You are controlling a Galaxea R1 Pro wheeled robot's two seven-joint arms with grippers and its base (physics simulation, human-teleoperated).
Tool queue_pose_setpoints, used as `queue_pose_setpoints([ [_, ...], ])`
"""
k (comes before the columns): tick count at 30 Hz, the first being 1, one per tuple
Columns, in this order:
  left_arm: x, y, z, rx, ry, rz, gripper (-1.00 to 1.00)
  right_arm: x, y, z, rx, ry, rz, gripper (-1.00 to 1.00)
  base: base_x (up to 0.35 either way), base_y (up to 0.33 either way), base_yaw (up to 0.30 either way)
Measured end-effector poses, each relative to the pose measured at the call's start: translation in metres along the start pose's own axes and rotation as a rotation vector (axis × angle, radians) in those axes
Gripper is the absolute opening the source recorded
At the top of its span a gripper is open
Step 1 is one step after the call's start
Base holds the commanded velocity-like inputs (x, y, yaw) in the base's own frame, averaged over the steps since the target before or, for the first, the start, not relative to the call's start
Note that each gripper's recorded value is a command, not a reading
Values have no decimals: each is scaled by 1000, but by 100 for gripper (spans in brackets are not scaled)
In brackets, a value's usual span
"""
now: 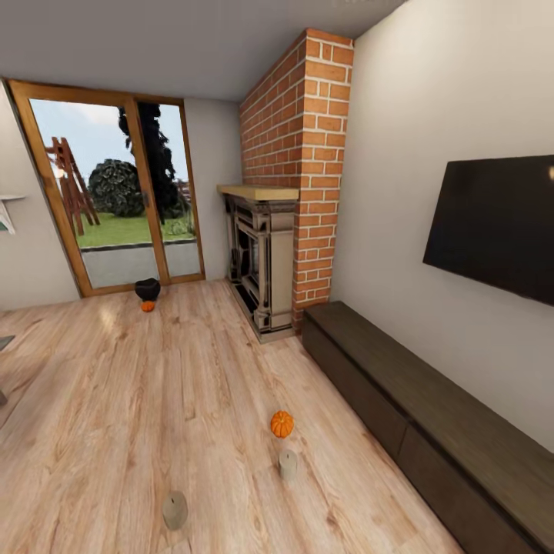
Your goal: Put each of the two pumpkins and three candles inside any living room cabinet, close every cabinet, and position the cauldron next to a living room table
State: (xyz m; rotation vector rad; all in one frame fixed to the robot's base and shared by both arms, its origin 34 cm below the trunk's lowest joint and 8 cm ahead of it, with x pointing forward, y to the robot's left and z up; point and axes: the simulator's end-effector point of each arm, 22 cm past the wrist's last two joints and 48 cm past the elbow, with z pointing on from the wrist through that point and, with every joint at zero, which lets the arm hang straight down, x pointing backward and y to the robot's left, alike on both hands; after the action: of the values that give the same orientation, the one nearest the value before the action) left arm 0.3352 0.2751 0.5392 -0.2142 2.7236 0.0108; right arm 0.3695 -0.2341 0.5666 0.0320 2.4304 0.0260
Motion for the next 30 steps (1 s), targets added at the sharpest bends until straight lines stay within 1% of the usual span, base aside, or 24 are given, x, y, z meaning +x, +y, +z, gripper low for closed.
queue_pose_setpoints([
  [1,-9,-1,-1,1,-13,-1,100,-23,0,3,0,-51,0,100,0,0,0],
  [2,-12,-1,-2,2,-18,-1,100,-35,0,3,1,-77,0,100,0,0,0],
  [3,-17,-1,-1,1,-27,-2,100,-52,-2,5,2,-118,0,100,0,0,0],
  [4,-24,3,-1,-4,-52,-5,100,-73,-4,6,5,-173,0,100,0,0,0],
  [6,-29,6,-1,-9,-80,-9,100,-78,-4,6,6,-188,1,100,0,0,0],
  [7,-35,9,-2,-13,-113,-14,100,-77,-5,6,8,-189,2,100,0,0,0],
  [8,-40,13,-3,-23,-156,-30,100,-70,-6,5,10,-179,3,100,0,0,0],
  [9,-39,18,-5,-35,-180,-49,100,-65,-7,3,12,-173,3,100,0,0,0],
  [10,-38,21,-7,-43,-191,-61,100,-65,-10,1,15,-181,0,100,0,0,0],
  [14,-37,26,-10,-54,-202,-79,100,-63,-17,-4,21,-202,-9,100,0,0,0],
  [15,-35,27,-10,-55,-203,-84,100,-56,-19,-8,22,-210,-13,100,0,0,0],
  [23,-30,22,-10,-48,-197,-88,100,-52,-20,-11,22,-219,-17,100,0,0,12],
  [25,-29,22,-10,-48,-196,-88,100,-51,-20,-11,23,-218,-16,100,0,0,161],
  [30,-18,23,-10,-50,-173,-88,100,-50,-23,-11,33,-216,-14,100,0,0,235],
])
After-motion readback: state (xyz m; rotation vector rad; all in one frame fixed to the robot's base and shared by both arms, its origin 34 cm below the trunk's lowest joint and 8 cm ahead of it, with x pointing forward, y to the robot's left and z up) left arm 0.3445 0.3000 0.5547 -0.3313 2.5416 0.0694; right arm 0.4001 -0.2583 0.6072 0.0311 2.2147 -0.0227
